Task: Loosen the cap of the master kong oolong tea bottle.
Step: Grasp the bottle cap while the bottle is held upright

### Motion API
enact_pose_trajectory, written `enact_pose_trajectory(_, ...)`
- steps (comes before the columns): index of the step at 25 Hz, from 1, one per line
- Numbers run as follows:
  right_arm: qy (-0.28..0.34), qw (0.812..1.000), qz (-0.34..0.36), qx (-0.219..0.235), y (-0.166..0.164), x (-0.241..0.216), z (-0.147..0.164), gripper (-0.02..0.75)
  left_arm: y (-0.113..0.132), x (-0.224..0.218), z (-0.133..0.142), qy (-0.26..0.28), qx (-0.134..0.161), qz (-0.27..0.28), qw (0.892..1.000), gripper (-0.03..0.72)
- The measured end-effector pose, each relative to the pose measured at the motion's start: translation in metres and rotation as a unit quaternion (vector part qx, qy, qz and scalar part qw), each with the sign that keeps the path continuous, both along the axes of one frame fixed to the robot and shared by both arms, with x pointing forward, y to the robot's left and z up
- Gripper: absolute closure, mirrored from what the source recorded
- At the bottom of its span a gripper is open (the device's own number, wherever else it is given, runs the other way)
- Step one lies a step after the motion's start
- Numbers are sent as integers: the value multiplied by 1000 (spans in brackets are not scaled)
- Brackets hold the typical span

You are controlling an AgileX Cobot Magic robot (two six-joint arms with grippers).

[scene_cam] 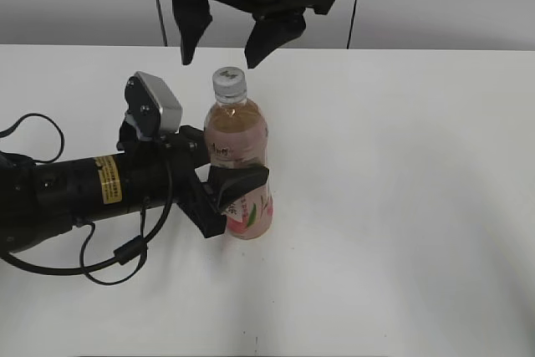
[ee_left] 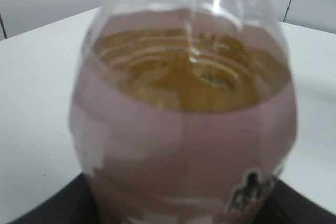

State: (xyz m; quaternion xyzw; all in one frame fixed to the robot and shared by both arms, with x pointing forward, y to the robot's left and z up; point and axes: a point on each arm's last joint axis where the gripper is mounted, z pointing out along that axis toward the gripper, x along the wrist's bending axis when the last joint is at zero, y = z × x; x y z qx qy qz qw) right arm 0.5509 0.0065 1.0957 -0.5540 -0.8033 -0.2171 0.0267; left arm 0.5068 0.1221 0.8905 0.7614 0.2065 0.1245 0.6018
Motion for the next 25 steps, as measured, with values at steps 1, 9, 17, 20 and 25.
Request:
enact_pose_trajectory(1, -1, 1000, 0, -2, 0, 0, 0, 224, 0, 0, 0, 0, 0, 0, 1000, 303)
enact_pose_trajectory(9, 19, 999, 0, -32, -8, -6, -17, 224, 0, 0, 0, 0, -1, 0, 1000, 303)
enact_pose_trajectory(17, 19, 999, -1, -28, -8, -7, -14, 224, 0, 0, 0, 0, -1, 0, 1000, 303)
enact_pose_trajectory(20, 24, 999, -2, -22, -7, -8, -14, 224, 0, 0, 0, 0, -1, 0, 1000, 303)
enact_pose_trajectory(25, 26, 999, -2, -20, -7, -8, -14, 297, 0, 0, 0, 0, -1, 0, 1000, 303)
